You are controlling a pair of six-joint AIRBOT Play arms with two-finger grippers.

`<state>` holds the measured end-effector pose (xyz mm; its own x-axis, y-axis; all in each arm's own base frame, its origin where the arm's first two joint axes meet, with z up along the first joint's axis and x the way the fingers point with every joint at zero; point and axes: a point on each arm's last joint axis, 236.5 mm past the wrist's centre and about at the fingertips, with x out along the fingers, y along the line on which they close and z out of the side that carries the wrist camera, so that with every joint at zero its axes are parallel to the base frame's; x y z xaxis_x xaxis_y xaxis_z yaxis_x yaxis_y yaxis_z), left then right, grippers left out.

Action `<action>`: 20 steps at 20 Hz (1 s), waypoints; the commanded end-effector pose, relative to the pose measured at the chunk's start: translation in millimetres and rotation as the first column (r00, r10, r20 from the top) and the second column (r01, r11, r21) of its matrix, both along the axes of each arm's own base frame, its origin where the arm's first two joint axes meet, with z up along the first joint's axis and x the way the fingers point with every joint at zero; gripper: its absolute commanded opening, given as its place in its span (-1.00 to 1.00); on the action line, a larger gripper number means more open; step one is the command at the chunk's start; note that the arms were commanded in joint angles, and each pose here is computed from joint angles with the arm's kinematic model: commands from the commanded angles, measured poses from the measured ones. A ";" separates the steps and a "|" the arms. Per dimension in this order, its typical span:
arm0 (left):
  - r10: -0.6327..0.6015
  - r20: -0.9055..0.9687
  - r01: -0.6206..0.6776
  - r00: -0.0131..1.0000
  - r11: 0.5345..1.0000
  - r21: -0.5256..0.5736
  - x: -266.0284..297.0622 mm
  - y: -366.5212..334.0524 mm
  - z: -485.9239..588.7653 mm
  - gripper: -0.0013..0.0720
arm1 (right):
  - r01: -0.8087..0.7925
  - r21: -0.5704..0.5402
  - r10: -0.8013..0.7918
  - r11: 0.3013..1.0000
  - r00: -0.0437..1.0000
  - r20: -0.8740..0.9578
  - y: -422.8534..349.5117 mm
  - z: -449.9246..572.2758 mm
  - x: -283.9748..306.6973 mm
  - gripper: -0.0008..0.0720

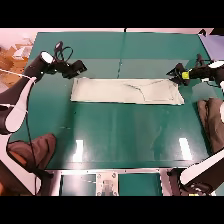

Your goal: Fold the shirts.

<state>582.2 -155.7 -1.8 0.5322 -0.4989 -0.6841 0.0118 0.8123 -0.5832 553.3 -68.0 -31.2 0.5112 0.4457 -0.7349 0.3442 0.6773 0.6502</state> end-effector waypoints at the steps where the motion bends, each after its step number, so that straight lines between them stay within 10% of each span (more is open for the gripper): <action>1: -0.044 0.015 0.044 0.999 0.999 -0.028 4.9 5.9 28.6 0.80 | -0.108 -0.082 0.110 0.991 0.994 0.023 -38.0 11.8 -11.8 0.56; 8: -0.104 0.023 0.105 0.994 0.993 -0.057 -1.7 20.1 76.4 0.80 | -0.176 -0.010 0.174 0.984 0.978 -0.115 -91.4 -31.9 -71.8 0.93; 20: -0.191 -0.040 0.183 0.981 0.971 -0.153 -26.4 -2.7 81.7 0.80 | -0.381 0.205 0.390 0.902 0.921 -0.006 3.9 -63.4 -52.2 0.92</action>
<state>563.4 -152.5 77.9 0.4162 -0.6578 -0.6277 0.1155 0.7230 -0.6811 498.0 -84.4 -91.9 0.2746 0.7192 -0.6383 0.1630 0.6193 0.7680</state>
